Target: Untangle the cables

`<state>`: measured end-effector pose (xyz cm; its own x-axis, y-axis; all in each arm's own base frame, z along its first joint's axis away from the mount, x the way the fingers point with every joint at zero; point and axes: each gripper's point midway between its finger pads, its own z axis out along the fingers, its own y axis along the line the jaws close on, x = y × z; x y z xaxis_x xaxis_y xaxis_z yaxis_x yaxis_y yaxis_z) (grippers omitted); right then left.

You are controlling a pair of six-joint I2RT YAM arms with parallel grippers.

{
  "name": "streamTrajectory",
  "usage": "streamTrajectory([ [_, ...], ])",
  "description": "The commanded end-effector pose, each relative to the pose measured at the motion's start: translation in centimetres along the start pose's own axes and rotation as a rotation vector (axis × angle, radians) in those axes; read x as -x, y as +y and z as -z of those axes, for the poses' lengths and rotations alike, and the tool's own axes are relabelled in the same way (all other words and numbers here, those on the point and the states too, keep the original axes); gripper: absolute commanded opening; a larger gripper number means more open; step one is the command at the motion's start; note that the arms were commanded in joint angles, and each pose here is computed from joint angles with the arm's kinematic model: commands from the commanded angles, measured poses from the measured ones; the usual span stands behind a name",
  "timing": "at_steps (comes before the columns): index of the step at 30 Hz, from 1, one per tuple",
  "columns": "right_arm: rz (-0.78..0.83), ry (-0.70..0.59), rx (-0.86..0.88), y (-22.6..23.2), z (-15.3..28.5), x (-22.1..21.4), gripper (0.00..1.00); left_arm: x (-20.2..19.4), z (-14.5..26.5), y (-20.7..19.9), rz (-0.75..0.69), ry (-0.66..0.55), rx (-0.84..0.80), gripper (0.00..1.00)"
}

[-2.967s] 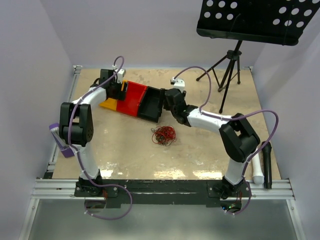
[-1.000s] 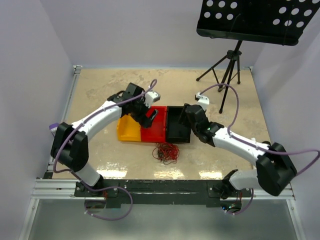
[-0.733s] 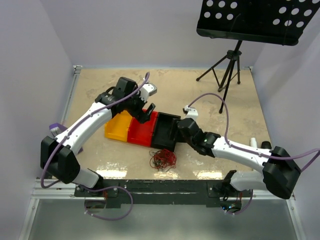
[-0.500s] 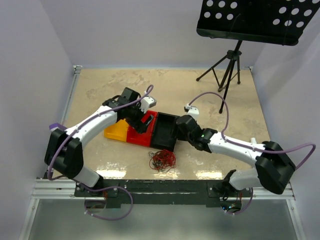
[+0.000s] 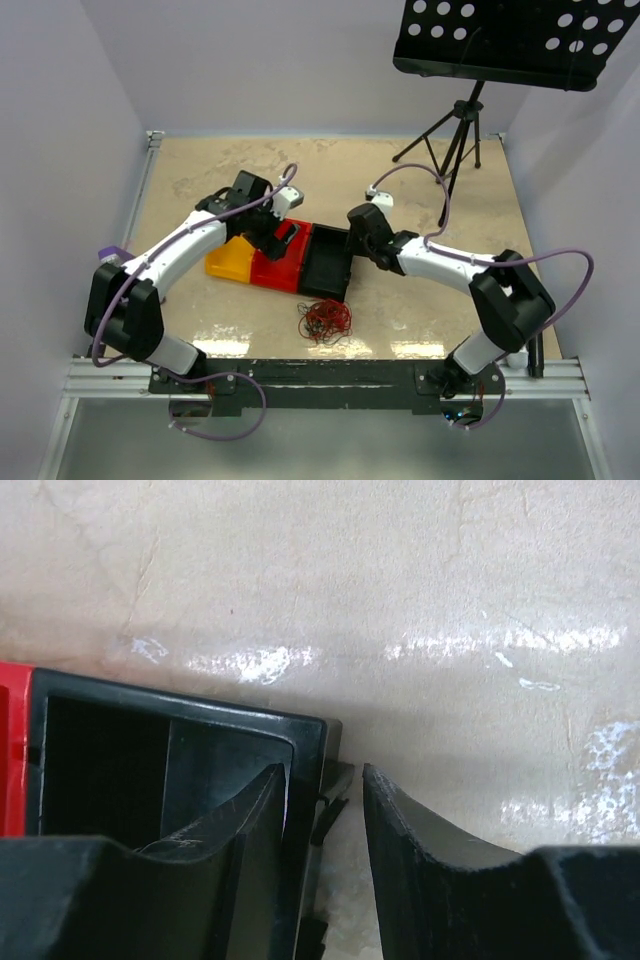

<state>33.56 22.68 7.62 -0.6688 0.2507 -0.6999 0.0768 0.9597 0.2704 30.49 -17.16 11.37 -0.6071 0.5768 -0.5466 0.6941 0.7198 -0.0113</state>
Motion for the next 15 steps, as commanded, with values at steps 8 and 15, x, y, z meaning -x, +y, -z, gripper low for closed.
streamTrajectory([
  [8, 0.01, -0.148, -0.139, -3.6, -1.3, 8.0, 0.38, 0.7, 2.8, 4.8, -0.008, -0.071, 0.127, 0.98],
  [15, 0.006, -0.165, -0.206, -5.2, -2.3, 9.2, 0.38, -2.1, 0.3, 5.8, -0.001, -0.018, 0.182, 0.96],
])
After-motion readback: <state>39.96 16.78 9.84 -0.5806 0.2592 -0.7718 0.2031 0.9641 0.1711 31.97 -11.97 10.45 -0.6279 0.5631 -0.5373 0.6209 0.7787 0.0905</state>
